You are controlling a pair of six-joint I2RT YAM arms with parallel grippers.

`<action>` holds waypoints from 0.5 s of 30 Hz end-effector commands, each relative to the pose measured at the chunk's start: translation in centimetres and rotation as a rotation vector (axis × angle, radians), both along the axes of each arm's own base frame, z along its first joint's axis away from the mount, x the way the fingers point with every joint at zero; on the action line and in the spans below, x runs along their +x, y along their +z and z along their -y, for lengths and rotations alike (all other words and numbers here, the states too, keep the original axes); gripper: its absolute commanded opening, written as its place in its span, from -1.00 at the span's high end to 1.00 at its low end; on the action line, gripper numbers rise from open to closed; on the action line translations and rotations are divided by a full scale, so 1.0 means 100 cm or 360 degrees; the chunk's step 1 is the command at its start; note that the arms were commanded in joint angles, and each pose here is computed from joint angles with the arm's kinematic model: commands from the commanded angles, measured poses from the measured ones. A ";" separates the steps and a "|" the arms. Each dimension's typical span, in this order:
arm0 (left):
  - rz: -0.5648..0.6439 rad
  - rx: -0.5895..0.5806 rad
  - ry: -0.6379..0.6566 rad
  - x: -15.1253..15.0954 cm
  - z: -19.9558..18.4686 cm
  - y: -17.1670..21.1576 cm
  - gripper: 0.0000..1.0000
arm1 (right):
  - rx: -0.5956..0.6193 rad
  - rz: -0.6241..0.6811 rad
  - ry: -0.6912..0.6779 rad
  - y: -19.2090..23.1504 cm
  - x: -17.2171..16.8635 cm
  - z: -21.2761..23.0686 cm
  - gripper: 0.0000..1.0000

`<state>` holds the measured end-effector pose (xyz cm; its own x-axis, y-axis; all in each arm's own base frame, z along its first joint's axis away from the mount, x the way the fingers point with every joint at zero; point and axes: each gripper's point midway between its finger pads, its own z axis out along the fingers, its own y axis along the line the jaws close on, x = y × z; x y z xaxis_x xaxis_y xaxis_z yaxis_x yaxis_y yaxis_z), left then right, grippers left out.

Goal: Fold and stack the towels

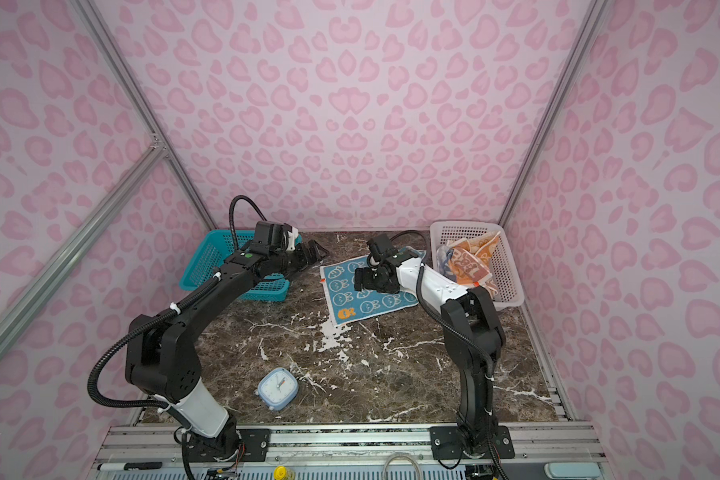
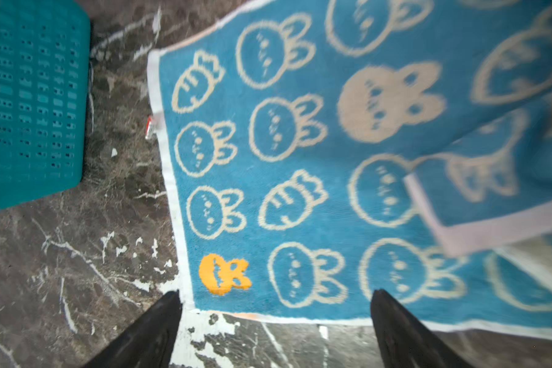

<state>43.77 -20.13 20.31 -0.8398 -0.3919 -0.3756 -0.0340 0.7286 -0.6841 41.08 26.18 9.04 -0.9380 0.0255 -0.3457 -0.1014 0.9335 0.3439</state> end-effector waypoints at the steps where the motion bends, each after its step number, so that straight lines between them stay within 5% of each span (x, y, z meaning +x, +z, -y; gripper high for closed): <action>1: -0.0039 -0.0025 0.0066 0.001 -0.016 -0.004 -0.96 | 0.0208 -0.0033 -0.0010 -0.010 0.002 -0.034 -0.90; 8: -0.0026 -0.0056 0.0054 0.001 -0.020 -0.001 -0.96 | 0.0238 -0.0163 0.0057 -0.048 -0.012 -0.066 -0.91; 15: -0.0014 0.0021 0.0024 -0.001 -0.015 -0.005 -0.96 | 0.0088 -0.0260 0.0041 -0.076 -0.037 -0.029 -0.92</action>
<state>43.69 -18.29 19.31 -0.8408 -0.4229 -0.3381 -0.0836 0.7184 -0.6906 39.35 31.59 3.88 -0.9653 0.0300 -0.2594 -0.1048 0.8654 0.4899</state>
